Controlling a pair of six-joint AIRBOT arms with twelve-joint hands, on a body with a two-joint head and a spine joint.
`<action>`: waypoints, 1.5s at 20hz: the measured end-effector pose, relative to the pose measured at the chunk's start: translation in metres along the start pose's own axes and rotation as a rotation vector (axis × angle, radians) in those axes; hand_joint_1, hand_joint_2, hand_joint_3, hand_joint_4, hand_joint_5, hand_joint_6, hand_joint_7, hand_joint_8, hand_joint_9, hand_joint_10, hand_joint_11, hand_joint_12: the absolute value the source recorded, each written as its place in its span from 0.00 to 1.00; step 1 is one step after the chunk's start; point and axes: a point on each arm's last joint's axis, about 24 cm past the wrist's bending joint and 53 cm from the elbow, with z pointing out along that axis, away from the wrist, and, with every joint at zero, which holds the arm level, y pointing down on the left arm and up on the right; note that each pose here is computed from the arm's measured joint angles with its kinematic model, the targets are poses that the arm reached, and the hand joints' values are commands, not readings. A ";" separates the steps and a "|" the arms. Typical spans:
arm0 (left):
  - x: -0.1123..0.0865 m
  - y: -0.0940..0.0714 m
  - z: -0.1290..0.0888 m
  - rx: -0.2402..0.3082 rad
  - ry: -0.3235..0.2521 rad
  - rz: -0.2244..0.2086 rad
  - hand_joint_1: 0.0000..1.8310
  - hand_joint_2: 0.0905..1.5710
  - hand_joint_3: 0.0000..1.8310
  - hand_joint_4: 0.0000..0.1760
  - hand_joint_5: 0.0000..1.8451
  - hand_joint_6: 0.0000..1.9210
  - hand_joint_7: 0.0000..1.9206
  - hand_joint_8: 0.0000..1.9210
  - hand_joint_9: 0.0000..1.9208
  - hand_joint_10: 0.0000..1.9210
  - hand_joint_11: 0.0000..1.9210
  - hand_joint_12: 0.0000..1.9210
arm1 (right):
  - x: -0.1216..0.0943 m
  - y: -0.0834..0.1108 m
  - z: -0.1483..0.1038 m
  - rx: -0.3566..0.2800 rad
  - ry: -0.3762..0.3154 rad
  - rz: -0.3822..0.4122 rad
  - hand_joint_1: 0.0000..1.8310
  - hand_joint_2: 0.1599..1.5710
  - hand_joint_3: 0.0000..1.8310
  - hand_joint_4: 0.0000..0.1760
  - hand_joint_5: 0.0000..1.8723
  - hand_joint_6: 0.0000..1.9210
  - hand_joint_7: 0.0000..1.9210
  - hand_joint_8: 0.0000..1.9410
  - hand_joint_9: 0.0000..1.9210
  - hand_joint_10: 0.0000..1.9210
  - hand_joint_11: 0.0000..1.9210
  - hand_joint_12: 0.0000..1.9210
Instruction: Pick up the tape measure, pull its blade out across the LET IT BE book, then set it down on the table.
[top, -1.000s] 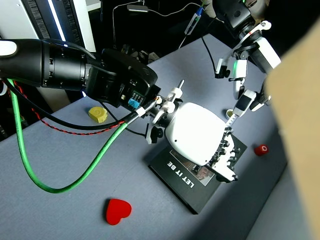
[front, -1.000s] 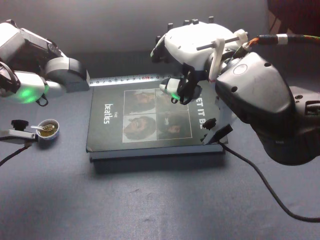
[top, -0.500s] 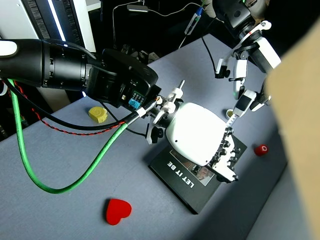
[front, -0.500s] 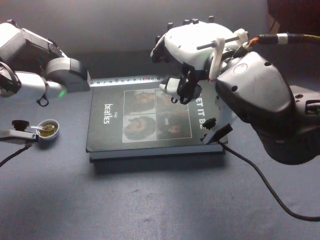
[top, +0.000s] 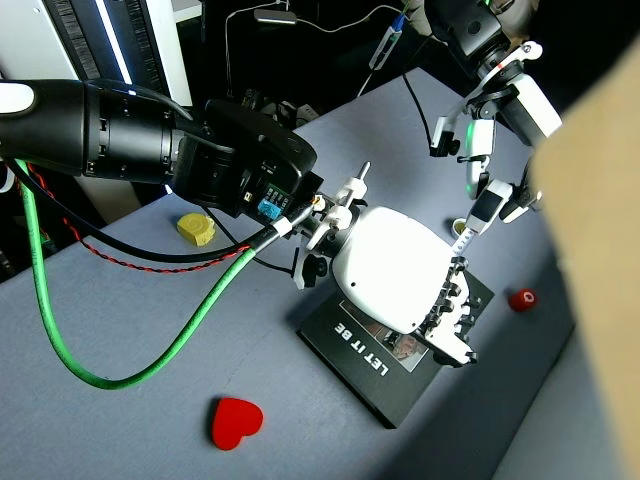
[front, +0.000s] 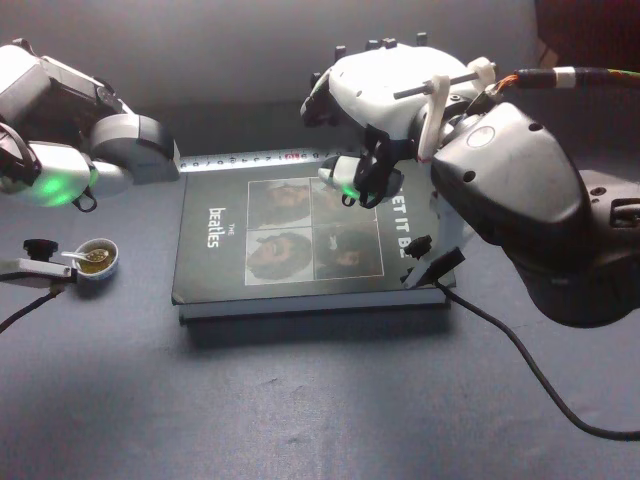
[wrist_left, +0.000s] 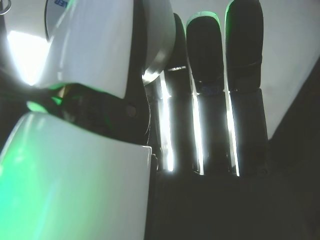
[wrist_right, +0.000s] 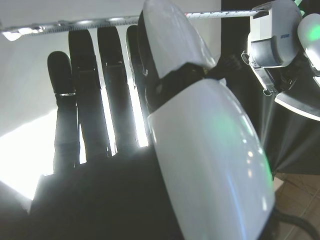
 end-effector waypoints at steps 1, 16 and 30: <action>0.000 0.000 0.000 0.000 0.000 0.000 0.75 0.67 0.00 0.00 0.59 0.35 0.51 0.46 0.49 0.65 0.47 0.51 | 0.000 -0.001 0.001 0.001 -0.002 0.000 0.60 0.71 0.00 0.00 0.37 0.00 0.41 0.00 0.38 0.02 0.12 0.63; 0.000 0.000 0.000 -0.001 -0.001 -0.001 0.75 0.67 0.00 0.00 0.58 0.36 0.52 0.46 0.49 0.65 0.47 0.51 | -0.001 -0.001 0.001 0.002 -0.002 0.005 0.64 0.72 0.00 0.00 0.42 0.51 0.48 0.46 0.47 0.12 0.23 0.72; -0.006 -0.001 0.000 0.004 -0.025 -0.012 0.75 0.67 0.00 0.00 0.59 0.34 0.52 0.46 0.49 0.65 0.47 0.51 | -0.003 -0.002 0.001 -0.003 -0.004 0.004 0.65 0.73 0.00 0.00 0.41 0.63 0.48 0.62 0.37 0.57 0.28 0.80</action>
